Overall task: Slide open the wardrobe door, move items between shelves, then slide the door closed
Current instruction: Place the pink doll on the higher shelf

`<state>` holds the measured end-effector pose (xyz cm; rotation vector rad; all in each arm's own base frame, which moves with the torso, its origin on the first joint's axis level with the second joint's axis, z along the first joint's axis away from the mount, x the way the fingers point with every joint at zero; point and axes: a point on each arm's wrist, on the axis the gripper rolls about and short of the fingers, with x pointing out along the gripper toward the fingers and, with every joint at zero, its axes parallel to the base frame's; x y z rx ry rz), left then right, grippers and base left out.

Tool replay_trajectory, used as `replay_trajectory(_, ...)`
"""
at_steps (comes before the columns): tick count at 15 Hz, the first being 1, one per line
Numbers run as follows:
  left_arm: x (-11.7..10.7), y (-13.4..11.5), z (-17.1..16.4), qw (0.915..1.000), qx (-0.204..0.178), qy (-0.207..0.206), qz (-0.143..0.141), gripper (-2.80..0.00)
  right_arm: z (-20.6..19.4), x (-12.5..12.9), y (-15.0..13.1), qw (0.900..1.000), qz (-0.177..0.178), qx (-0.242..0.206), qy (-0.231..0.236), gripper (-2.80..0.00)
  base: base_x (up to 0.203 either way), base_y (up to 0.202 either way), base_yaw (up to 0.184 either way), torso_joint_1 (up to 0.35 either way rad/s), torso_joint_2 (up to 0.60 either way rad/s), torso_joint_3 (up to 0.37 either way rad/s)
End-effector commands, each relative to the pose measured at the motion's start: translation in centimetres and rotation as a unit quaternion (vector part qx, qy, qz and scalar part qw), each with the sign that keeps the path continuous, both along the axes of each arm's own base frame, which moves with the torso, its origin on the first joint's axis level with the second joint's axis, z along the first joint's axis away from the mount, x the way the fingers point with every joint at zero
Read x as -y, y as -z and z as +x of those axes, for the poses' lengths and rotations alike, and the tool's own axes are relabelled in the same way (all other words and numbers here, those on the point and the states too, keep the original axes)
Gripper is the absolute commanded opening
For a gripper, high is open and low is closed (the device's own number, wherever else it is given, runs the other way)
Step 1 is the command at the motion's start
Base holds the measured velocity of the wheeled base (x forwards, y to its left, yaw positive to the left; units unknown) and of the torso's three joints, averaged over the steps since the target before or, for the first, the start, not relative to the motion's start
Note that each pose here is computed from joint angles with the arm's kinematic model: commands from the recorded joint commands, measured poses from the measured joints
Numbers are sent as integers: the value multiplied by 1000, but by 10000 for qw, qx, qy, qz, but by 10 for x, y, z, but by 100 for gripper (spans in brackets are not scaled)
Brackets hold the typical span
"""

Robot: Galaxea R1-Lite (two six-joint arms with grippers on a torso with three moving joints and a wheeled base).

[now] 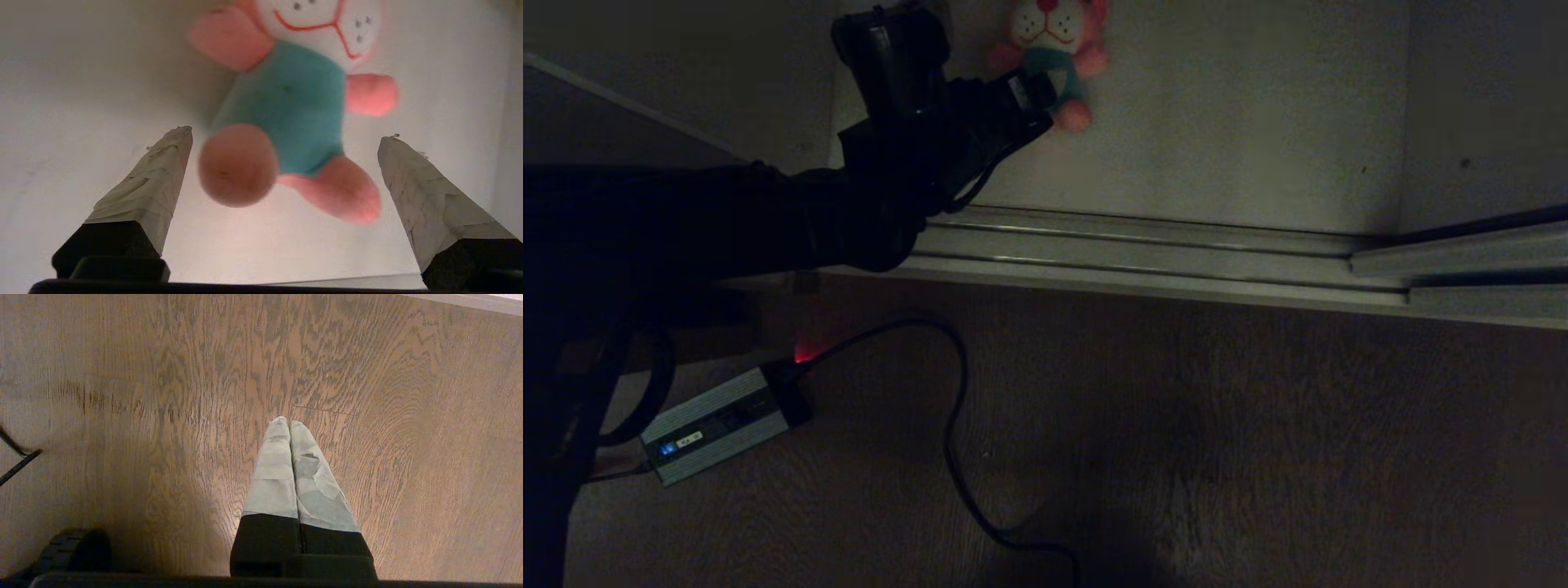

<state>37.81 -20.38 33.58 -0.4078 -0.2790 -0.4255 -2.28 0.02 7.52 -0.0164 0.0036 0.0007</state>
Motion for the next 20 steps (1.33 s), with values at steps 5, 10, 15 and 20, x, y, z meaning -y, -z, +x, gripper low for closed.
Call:
replay_trajectory(5, 17, 38, 31, 9997, 176, -44, 182, -280, 0, 0, 1, 10000, -2, -5, -4, -280, 0, 0, 0, 0, 0, 0)
replay_trajectory(10, 21, 47, 37, 9996, 107, 78, 249, -280, 0, 0, 1, 10000, -2, -10, -4, -280, 0, 0, 0, 0, 0, 0)
replay_trajectory(15, 4, -3, -4, 9996, 246, 154, 31, -280, 0, 0, 1, 10000, -2, -5, -4, -280, 0, 0, 0, 0, 0, 0)
replay_trajectory(20, -11, -30, -71, 9983, -281, 451, 247, -280, 0, 0, 1, 10000, -2, -13, -4, -280, 0, 0, 0, 0, 0, 0)
